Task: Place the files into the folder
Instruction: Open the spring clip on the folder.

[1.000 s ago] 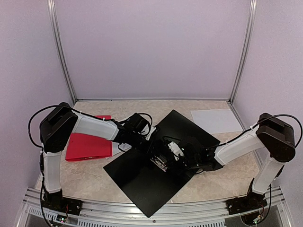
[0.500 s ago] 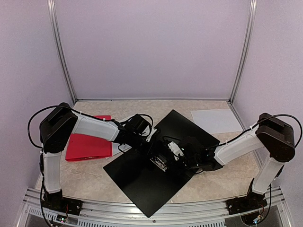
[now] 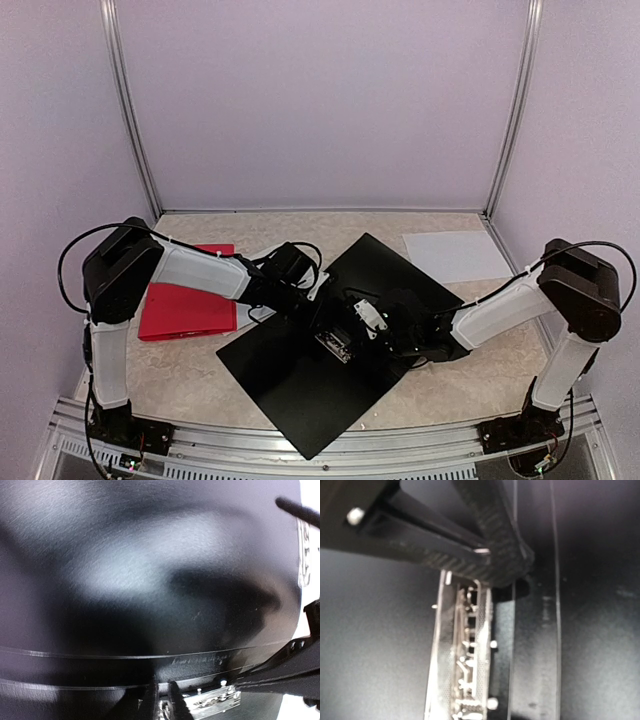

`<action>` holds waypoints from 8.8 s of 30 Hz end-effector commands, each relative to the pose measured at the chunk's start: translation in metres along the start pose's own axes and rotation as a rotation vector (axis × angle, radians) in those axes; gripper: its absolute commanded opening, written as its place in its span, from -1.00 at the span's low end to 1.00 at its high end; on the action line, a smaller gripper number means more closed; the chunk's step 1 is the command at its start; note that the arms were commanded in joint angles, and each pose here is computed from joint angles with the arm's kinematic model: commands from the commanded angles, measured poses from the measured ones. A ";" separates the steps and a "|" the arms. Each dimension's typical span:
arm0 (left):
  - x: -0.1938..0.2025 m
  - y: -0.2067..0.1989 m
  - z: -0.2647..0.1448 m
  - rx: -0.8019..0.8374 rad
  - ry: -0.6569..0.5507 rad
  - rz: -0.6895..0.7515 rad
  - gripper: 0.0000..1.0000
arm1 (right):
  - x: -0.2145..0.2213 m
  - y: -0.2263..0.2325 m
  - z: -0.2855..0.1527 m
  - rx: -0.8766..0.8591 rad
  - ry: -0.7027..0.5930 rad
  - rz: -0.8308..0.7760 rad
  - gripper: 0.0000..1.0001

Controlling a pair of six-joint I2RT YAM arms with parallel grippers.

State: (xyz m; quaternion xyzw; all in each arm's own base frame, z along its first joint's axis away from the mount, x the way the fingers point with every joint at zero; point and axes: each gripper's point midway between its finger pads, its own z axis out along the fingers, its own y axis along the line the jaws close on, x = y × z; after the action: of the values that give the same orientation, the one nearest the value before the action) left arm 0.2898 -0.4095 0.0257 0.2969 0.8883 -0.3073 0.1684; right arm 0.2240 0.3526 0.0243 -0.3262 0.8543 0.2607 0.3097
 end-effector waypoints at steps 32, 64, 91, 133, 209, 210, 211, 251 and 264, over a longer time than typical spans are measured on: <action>0.007 0.008 -0.014 0.012 0.021 -0.062 -0.69 | 0.068 -0.001 0.008 -0.028 0.233 0.025 -1.00; 0.055 0.037 0.008 -0.031 0.135 -0.151 -1.00 | 0.080 -0.004 0.007 -0.022 0.253 0.057 -1.00; 0.095 0.057 0.003 -0.093 0.228 -0.219 -1.00 | 0.091 -0.010 0.010 0.019 0.295 0.097 -1.00; 0.067 0.004 -0.033 -0.042 0.176 -0.118 -1.00 | 0.105 -0.035 0.016 0.173 0.369 0.211 -1.00; 0.102 -0.008 0.005 0.022 0.294 -0.109 -1.00 | 0.136 -0.068 0.015 0.421 0.431 0.317 -1.00; 0.105 -0.009 0.006 0.027 0.301 -0.112 -1.00 | 0.139 -0.069 0.015 0.422 0.433 0.338 -1.00; 0.108 -0.009 0.006 0.029 0.310 -0.115 -1.00 | 0.140 -0.070 0.016 0.425 0.432 0.350 -1.00; 0.168 -0.022 -0.039 0.031 0.436 -0.147 -1.00 | 0.154 -0.079 0.015 0.492 0.443 0.482 -1.00; 0.096 -0.042 -0.043 0.016 0.287 -0.088 -1.00 | 0.095 -0.055 0.011 0.387 0.282 0.362 -1.00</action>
State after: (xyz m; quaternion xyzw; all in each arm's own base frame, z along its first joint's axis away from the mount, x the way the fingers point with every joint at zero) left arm 0.2588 -0.3702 0.0558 0.2685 0.9047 -0.2820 0.1731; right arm 0.2265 0.3881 0.0154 -0.1395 0.9096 0.3067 0.2432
